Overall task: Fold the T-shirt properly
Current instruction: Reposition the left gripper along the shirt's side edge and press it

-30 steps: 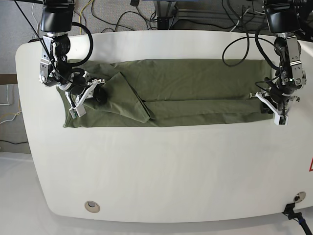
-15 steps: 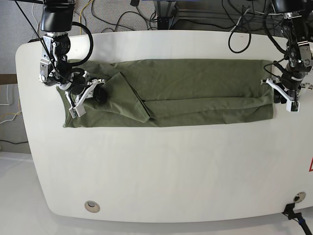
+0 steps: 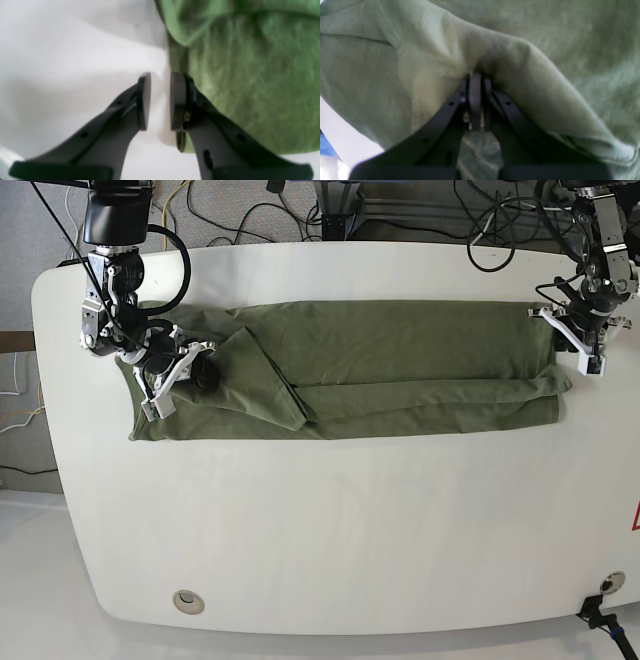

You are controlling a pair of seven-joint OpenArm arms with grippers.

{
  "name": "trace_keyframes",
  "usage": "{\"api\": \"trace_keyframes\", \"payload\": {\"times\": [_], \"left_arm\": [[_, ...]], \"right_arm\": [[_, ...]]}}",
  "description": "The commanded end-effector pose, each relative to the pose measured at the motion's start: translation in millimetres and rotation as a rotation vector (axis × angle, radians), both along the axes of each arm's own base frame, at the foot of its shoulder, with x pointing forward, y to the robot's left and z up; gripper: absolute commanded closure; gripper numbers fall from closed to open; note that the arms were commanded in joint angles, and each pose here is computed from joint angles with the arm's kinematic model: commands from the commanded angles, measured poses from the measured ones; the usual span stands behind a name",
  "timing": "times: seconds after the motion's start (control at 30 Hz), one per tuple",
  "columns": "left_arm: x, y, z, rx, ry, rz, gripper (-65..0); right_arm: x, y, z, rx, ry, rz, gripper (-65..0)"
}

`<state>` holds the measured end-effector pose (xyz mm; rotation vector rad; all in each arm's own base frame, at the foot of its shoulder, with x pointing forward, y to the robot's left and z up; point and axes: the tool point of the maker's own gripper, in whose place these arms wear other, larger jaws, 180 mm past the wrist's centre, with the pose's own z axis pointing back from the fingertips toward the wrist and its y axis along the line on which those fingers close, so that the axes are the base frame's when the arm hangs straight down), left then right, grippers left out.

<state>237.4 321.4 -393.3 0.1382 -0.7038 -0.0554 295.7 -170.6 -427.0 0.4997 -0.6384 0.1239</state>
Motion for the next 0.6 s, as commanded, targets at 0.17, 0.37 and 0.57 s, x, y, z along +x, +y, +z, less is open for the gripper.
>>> {"api": "trace_keyframes", "payload": {"times": [0.17, 0.37, 0.57], "left_arm": [[49, -11, 95, 0.097, -0.235, -0.137, -25.4], [98, -7, 95, 0.04, -0.223, -0.096, -33.0], [117, -24, 41, -0.054, -0.089, -0.118, -33.0]], "right_arm": [[-7, -6, -8, -0.05, 0.048, 0.013, 0.0], [-8, -4, -8, -0.045, 0.049, 0.013, 0.0], [-8, -3, -9, -0.044, 0.05, 0.015, 0.0]]}}
